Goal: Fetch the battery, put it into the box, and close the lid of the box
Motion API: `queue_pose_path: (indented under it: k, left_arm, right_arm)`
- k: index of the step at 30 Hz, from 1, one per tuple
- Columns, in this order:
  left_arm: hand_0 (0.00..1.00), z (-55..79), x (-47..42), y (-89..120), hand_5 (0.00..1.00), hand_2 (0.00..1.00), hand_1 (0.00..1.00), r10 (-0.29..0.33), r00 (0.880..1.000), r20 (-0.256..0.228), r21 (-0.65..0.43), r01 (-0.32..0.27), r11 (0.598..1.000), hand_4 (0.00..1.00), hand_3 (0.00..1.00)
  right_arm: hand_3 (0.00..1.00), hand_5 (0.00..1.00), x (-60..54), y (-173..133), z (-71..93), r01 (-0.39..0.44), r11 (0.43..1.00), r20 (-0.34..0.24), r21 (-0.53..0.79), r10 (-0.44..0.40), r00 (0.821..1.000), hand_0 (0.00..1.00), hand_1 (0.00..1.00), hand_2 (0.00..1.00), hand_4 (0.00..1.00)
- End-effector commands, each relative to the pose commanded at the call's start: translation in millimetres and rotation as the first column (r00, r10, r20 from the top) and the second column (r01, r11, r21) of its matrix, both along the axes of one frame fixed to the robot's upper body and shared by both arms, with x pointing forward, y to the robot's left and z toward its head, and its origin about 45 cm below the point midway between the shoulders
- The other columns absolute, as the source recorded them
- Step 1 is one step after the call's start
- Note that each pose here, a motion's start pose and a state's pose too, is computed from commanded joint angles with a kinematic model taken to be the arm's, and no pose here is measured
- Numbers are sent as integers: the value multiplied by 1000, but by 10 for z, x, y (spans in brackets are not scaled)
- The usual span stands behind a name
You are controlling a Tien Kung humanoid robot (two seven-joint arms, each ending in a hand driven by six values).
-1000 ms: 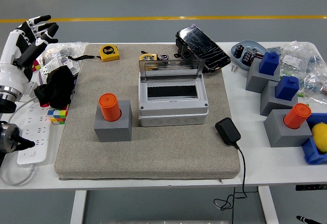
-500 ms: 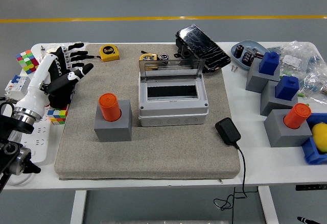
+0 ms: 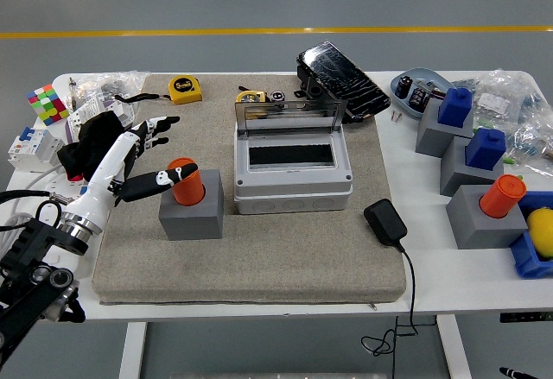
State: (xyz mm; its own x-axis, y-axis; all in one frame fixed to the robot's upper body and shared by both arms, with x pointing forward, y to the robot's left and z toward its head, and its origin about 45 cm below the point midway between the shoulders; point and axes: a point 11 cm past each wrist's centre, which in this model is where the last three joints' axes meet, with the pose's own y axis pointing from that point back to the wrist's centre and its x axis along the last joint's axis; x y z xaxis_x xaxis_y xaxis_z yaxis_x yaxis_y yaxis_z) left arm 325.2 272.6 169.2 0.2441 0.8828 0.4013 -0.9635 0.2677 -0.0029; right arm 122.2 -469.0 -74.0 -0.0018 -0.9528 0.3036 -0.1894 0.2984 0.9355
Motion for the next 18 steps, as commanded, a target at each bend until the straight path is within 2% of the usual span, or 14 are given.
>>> queue_pose_path:
  k: [4,5,6,10,11,16,17,18]
  left_arm:
    - [785,-75,-34,-33,128,929,902,-19,1000,-14,-8,19,1000,998,854]
    - [775,-81,-39,-41,54,911,865,-24,1000,-15,-9,24,1000,998,850]
    - [775,-88,-50,-57,54,911,865,-34,999,-15,-8,34,999,998,850]
    - [775,-103,-80,-122,54,911,865,-47,999,9,-22,47,999,998,850]
    - [750,-107,-81,-130,2,826,800,-46,999,13,-27,46,999,998,809]
    - [750,-158,-86,-205,2,826,800,-41,999,24,-99,43,994,998,809]
    - [642,-164,-89,-232,2,691,661,-41,999,27,-123,44,991,998,724]
    - [642,-172,-90,-256,2,691,661,-41,999,27,-147,44,988,998,724]
  right_arm:
    - [532,490,11,-7,7,-6,1000,0,-2,6,1000,666,659,624,903]
    - [532,489,12,-8,8,-6,1000,1,-2,6,1000,669,659,624,903]
    - [532,489,12,-11,9,-6,1000,1,-3,6,1000,669,659,624,903]
    - [532,489,4,-26,14,-6,1000,-1,-5,6,1000,669,659,624,903]
    - [532,489,2,-27,14,-6,1000,-1,-5,6,1000,666,659,625,903]
    - [532,489,-9,-9,5,-10,1000,-3,-1,10,1000,666,659,625,903]
    - [532,488,-10,-3,2,-11,1000,-3,0,11,1000,666,659,623,903]
    - [532,488,-11,2,0,-11,1000,-3,1,11,1000,666,659,623,903]
